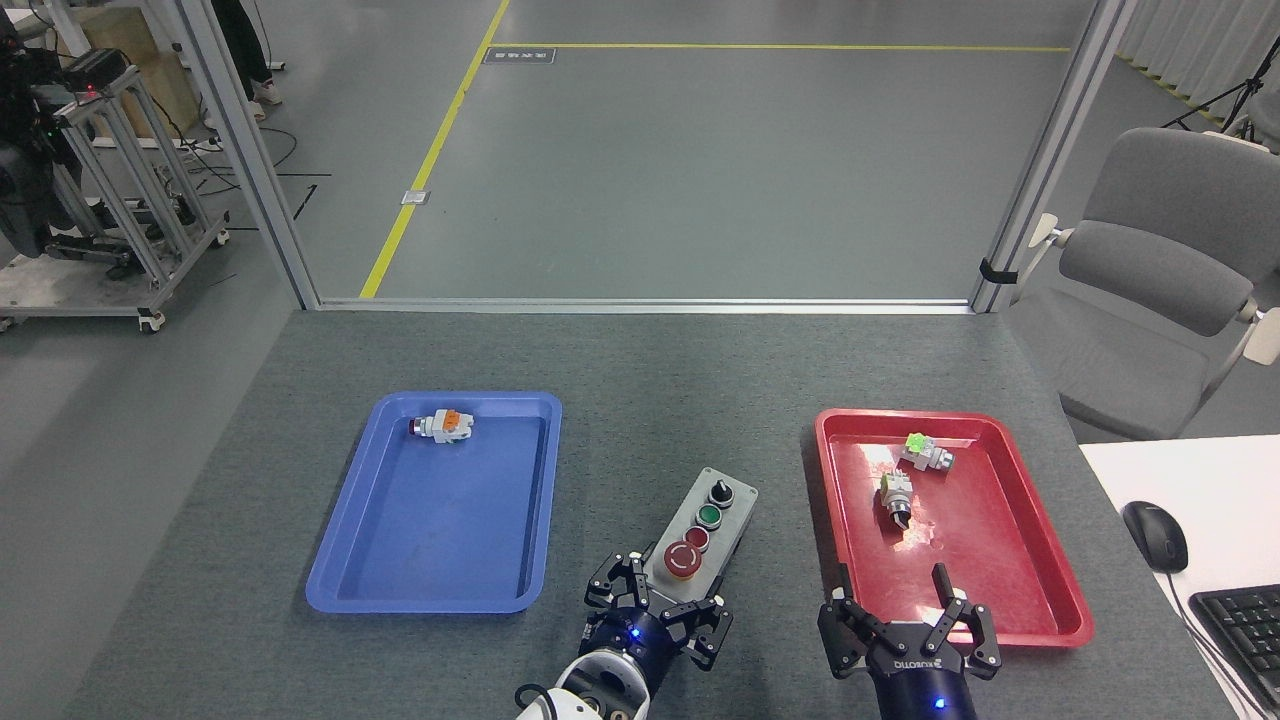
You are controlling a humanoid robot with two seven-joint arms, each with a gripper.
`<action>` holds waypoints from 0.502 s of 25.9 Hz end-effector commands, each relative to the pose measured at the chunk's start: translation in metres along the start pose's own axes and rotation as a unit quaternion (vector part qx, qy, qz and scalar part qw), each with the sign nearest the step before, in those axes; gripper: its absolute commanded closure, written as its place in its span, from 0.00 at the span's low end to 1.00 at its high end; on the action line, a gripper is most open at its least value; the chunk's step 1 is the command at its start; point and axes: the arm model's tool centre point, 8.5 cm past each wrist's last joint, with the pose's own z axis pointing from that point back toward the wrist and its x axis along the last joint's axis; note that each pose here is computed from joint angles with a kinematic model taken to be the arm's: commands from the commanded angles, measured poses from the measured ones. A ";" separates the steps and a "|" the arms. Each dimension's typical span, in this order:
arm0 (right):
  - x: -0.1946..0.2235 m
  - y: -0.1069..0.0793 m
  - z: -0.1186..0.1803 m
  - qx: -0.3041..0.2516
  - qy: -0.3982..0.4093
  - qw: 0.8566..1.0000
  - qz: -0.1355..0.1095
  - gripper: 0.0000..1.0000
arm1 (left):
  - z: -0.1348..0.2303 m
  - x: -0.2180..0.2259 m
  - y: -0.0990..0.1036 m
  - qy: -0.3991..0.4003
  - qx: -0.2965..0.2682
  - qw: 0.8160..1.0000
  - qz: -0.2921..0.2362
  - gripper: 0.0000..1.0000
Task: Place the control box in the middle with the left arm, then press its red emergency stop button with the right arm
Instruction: 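Lower the control box between the trays and open the left gripper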
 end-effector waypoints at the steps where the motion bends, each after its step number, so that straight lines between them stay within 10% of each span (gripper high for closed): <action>1: 0.001 0.000 0.000 0.000 0.000 1.000 -0.001 0.02 | 0.000 0.002 -0.003 -0.003 -0.005 1.000 -0.003 0.89; 10: 0.005 0.000 0.000 0.000 -0.002 1.000 -0.007 0.02 | 0.000 0.001 0.000 0.006 0.001 1.000 -0.006 0.10; 13: 0.004 -0.001 -0.001 -0.001 -0.001 1.000 -0.006 0.02 | 0.001 0.002 0.004 0.006 0.007 1.000 -0.004 0.03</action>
